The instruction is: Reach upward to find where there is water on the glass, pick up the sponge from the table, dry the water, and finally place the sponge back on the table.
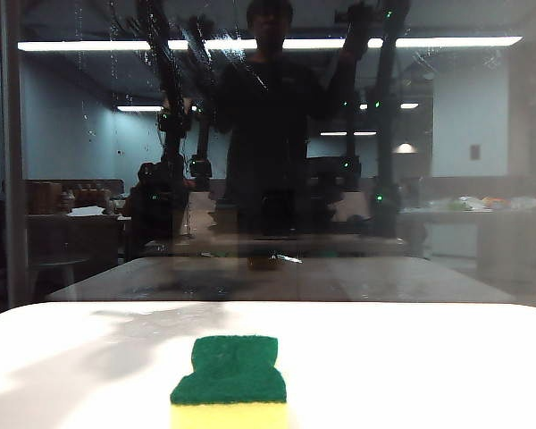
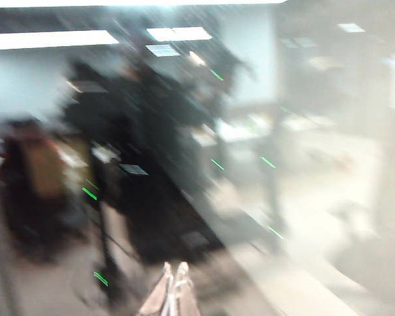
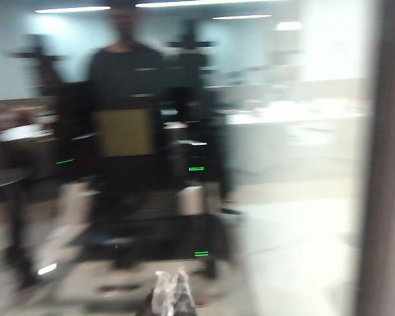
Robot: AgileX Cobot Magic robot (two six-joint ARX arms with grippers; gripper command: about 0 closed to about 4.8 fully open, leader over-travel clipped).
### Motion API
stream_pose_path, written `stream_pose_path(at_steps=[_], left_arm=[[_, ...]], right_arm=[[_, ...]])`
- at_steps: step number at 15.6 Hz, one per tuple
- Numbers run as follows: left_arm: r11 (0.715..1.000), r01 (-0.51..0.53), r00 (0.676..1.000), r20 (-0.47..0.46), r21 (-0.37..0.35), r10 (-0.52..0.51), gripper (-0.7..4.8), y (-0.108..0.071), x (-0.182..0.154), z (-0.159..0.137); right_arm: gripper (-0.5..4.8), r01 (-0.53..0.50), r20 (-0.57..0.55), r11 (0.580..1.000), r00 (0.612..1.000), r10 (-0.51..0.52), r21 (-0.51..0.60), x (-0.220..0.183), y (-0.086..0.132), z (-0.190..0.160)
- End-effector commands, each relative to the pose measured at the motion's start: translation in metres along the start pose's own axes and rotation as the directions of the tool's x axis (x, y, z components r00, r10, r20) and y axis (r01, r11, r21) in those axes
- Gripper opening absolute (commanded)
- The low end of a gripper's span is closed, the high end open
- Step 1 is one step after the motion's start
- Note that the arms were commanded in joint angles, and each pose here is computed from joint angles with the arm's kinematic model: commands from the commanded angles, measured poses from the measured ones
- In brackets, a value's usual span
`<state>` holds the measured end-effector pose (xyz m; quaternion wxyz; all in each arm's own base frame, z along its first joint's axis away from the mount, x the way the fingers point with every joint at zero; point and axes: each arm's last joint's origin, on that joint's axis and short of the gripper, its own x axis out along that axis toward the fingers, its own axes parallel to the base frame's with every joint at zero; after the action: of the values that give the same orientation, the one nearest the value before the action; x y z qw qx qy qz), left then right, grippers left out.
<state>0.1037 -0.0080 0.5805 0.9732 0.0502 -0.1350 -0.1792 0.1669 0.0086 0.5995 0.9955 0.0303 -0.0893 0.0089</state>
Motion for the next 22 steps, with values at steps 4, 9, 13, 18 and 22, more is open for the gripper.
stream_pose_path(at_steps=[4, 9, 13, 18, 22], left_arm=[[0.965, 0.245, 0.969, -0.013, -0.094, -0.247, -0.06, -0.026, -0.044, -0.022], [0.884, 0.365, 0.915, -0.061, -0.292, -0.398, -0.06, -0.035, -0.049, -0.096], [0.815, 0.434, 0.853, -0.117, -0.385, -0.509, -0.06, -0.036, -0.038, -0.155], [0.771, 0.296, 0.776, -0.329, -0.564, -0.539, -0.01, -0.048, -0.027, -0.279], [0.790, 0.222, 0.680, -0.490, -0.571, -0.545, 2.80, -0.069, -0.017, -0.325]], right_arm=[[-0.01, -0.424, -0.007, 0.906, 0.906, 0.424, -0.002, -0.009, 0.012, 0.003], [-0.01, -0.629, -0.026, 0.777, 0.777, 0.629, 0.012, -0.014, 0.018, 0.003], [-0.01, -0.627, -0.026, 0.779, 0.778, 0.627, 0.013, -0.015, 0.018, 0.003], [-0.01, -0.627, -0.028, 0.779, 0.778, 0.627, 0.014, -0.015, 0.018, 0.002], [-0.01, -0.627, -0.028, 0.779, 0.778, 0.627, 0.014, -0.015, 0.018, 0.002]])
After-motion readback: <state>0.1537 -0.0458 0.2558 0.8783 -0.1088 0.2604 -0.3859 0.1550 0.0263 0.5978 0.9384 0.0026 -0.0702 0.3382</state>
